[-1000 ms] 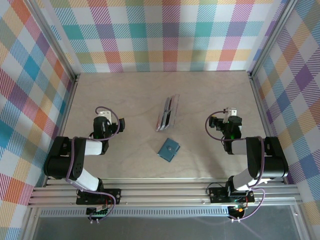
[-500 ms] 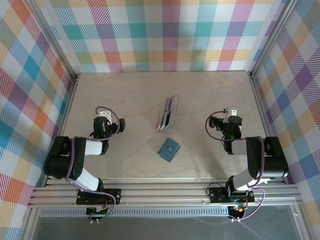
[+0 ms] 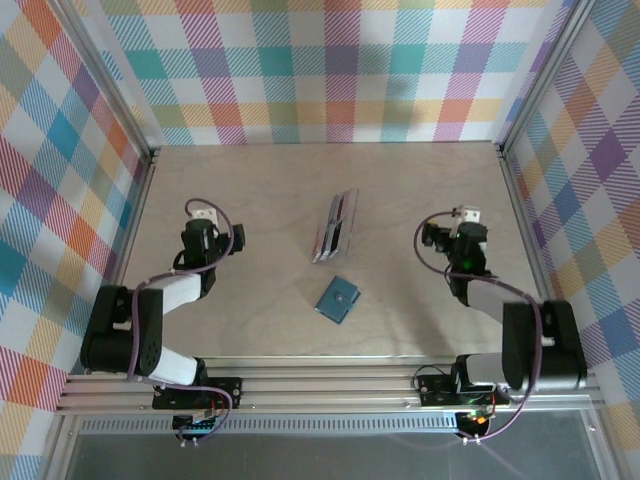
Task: Put the credit cards into the card holder
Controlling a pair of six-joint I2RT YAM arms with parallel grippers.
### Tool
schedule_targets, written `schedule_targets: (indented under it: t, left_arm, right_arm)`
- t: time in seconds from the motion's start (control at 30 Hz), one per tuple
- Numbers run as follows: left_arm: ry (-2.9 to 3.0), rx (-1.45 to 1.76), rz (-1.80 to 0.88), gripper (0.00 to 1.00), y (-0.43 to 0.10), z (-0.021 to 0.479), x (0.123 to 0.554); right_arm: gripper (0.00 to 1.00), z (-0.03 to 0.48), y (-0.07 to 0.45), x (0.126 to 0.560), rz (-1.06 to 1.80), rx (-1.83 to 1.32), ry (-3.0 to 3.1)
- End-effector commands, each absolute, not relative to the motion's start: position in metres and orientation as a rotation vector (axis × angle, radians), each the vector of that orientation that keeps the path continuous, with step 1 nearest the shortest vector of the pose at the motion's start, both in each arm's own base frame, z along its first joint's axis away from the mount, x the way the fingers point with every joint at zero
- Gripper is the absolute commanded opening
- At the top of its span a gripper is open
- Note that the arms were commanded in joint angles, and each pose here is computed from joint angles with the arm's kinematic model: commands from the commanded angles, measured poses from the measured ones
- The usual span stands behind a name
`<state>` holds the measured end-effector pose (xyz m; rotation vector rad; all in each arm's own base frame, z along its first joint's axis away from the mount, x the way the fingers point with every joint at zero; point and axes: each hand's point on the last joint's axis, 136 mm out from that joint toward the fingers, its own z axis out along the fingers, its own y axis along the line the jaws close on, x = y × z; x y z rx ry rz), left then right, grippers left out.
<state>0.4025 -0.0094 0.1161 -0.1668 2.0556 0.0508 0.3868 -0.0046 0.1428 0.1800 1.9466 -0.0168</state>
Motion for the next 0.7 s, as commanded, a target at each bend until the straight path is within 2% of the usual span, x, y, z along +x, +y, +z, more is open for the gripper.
schedule_targets:
  t: [0.0, 0.1, 0.23, 0.37, 0.47, 0.57, 0.63, 0.67]
  left_arm:
    - [2.089, -0.284, 0.069, 1.0, -0.014, 0.148, 0.391]
    - [2.037, -0.415, -0.193, 1.0, -0.033, 0.173, 0.381]
    - [1.991, -0.351, -0.544, 1.0, -0.075, 0.193, 0.367]
    - [2.055, -0.281, -0.68, 0.98, -0.108, 0.189, 0.35]
    - [2.112, -0.237, -0.762, 0.88, -0.139, 0.171, 0.335]
    - [2.172, -0.147, -0.851, 0.78, -0.173, 0.155, 0.313]
    - [2.188, -0.114, -0.885, 0.66, -0.19, 0.146, 0.3]
    - [2.207, -0.102, -0.893, 0.56, -0.197, 0.139, 0.293]
  right_arm:
    - [1.0, 0.187, -0.008, 0.373, 0.08, 0.358, 1.914]
    - [1.0, 0.189, -0.011, 0.356, 0.293, 0.688, 1.838]
    - [1.0, 0.189, 0.004, 0.346, 0.403, 0.697, 1.918]
    - [0.75, 0.176, 0.021, 0.323, 0.436, 0.738, 2.13]
    - [0.47, 0.156, 0.047, 0.304, 0.5, 0.732, 2.26]
    - [0.36, 0.135, 0.084, 0.284, 0.532, 0.611, 2.366]
    - [0.31, 0.124, 0.112, 0.271, 0.548, 0.481, 2.448]
    - [0.26, 0.118, 0.127, 0.262, 0.55, 0.406, 2.501]
